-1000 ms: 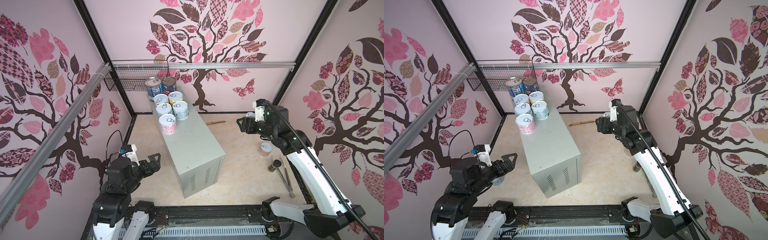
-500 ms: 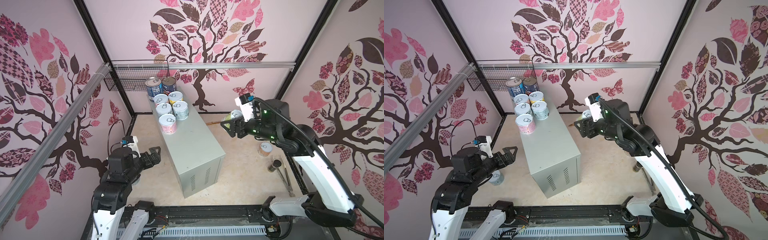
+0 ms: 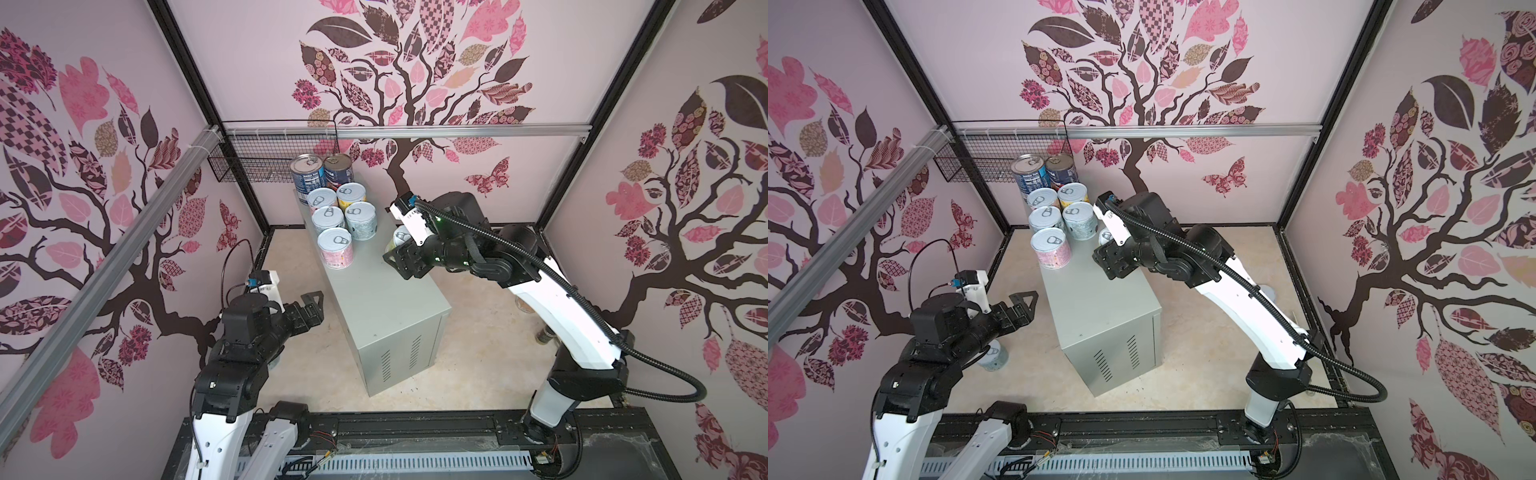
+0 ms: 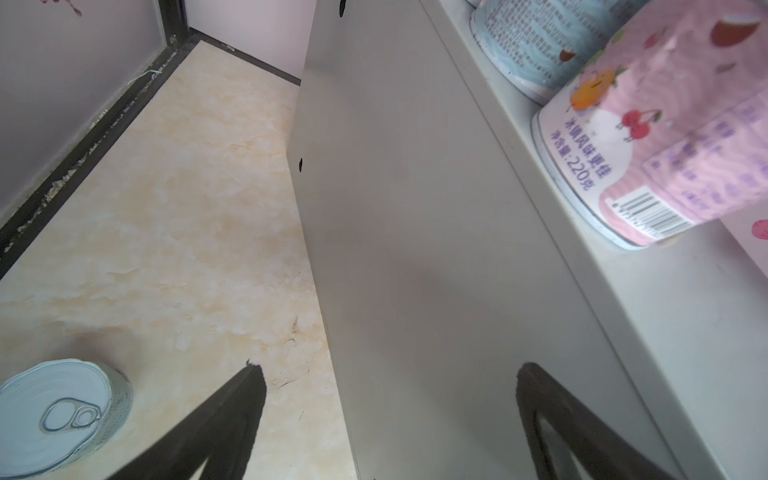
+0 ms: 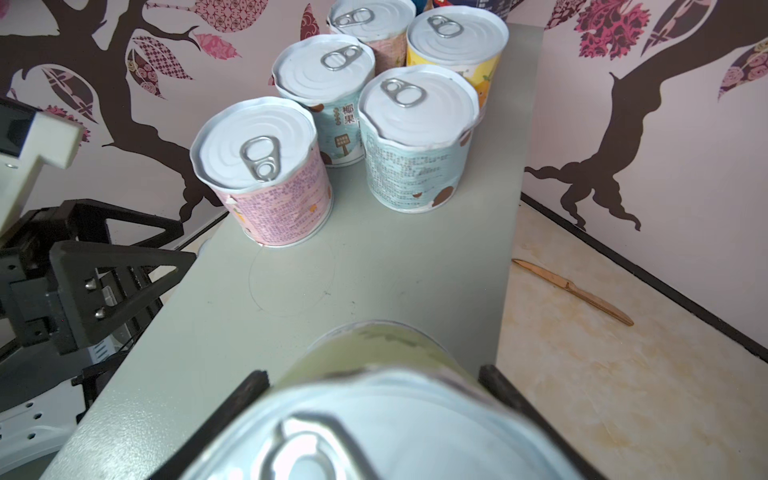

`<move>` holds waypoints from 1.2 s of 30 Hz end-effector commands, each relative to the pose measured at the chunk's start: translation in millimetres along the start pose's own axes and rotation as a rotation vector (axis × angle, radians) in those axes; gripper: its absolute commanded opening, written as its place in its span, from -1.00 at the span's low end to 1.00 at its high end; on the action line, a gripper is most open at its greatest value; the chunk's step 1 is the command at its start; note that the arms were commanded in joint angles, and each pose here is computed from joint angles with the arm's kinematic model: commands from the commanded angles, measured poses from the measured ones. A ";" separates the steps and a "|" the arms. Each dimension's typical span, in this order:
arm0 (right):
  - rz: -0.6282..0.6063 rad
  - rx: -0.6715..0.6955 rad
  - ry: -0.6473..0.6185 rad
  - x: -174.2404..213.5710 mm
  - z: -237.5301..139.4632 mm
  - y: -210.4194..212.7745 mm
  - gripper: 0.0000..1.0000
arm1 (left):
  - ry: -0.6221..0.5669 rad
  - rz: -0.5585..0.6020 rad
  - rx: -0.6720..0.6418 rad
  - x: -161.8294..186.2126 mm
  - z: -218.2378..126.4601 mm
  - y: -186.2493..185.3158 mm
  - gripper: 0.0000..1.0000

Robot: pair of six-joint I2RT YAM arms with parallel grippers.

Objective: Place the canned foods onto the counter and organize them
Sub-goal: 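Carry the green-labelled can over the cabinet top toward the grouped cans, then lower the green-labelled can beside the pink and teal cans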

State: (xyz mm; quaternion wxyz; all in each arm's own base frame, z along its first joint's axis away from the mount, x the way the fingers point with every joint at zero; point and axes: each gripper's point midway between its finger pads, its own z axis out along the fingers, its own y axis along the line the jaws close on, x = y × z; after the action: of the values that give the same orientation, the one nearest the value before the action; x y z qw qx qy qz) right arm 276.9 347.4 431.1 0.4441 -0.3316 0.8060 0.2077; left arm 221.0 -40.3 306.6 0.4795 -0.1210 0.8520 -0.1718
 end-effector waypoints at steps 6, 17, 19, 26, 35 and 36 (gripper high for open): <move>-0.045 0.055 -0.021 -15.4 27.0 -5.6 0.41 | -0.007 0.004 0.024 7.4 12.1 0.7 0.96; -0.071 0.072 0.030 -7.3 76.4 -5.4 0.42 | 0.052 0.012 0.022 29.1 33.5 7.2 0.96; -0.074 0.076 0.047 -3.2 85.6 -6.0 0.42 | 0.061 0.016 0.017 32.0 35.8 8.6 0.96; -0.073 0.077 0.061 0.3 104.7 -6.5 0.51 | 0.074 0.030 0.014 36.6 39.2 9.4 0.96; -0.073 0.083 0.088 7.9 121.1 -12.0 0.72 | 0.084 0.033 0.013 39.2 43.5 9.6 0.96; -0.072 0.083 0.089 8.3 122.0 -13.0 0.74 | 0.086 0.034 0.015 39.7 43.5 9.3 0.96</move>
State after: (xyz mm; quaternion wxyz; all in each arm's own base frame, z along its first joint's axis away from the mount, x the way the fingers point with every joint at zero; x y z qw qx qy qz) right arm 342.8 408.7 376.2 0.4380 -0.3469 0.8144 0.1566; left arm 235.9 -52.5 255.6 0.4444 -0.1044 0.8720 -0.1765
